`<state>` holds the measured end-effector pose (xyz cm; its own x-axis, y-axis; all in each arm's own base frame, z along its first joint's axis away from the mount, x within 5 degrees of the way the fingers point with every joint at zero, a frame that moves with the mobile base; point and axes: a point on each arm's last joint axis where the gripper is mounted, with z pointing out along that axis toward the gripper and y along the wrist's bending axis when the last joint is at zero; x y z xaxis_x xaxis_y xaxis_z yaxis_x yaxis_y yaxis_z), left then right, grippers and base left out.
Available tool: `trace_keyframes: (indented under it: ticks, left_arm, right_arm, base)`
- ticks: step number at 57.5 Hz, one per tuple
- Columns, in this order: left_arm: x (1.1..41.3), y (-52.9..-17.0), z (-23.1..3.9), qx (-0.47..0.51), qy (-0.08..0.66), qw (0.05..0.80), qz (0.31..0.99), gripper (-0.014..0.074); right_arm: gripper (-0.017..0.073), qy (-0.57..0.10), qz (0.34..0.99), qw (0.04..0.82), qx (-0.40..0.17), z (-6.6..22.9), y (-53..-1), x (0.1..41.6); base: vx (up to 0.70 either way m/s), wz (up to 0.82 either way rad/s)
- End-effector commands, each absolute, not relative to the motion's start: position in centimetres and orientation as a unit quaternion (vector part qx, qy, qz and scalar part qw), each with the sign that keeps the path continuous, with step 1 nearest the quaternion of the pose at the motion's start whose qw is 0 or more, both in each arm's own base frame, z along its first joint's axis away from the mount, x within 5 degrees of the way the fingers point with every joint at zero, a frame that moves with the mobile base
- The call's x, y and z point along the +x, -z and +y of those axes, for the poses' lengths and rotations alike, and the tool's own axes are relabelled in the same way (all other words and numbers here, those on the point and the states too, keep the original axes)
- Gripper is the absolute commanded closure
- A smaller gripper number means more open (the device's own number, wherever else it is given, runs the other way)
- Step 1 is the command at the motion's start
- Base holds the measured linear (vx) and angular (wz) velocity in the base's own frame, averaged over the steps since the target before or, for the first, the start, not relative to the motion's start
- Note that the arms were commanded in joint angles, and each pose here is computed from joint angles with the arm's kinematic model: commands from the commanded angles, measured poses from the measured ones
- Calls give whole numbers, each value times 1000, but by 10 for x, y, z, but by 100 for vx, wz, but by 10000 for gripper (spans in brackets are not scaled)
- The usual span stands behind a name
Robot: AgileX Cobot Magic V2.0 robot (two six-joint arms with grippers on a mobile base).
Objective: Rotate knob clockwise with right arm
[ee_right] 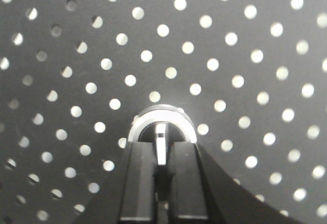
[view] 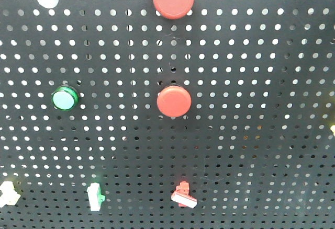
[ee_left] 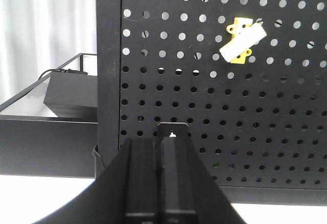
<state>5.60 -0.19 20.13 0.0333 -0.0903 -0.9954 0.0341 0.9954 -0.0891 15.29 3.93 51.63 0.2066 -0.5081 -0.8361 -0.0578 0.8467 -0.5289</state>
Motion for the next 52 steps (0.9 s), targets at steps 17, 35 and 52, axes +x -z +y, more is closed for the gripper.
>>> trace_keyframes:
  ticks: [17,35,52]
  left_arm:
    - [56,-204,-1,-30,47,742,668,600]
    - [56,-204,-1,-30,47,742,668,600]
    - [56,-204,-1,-30,47,742,668,600]
  right_arm:
    - [568,-39,624,776,-86,41,-527,151]
    - [568,-352,591,710,148,43,-531,149]
    - [568,-447,564,656,228,43,-532,149]
  base:
    - [0,0]
    - [0,0]
    - [0,0]
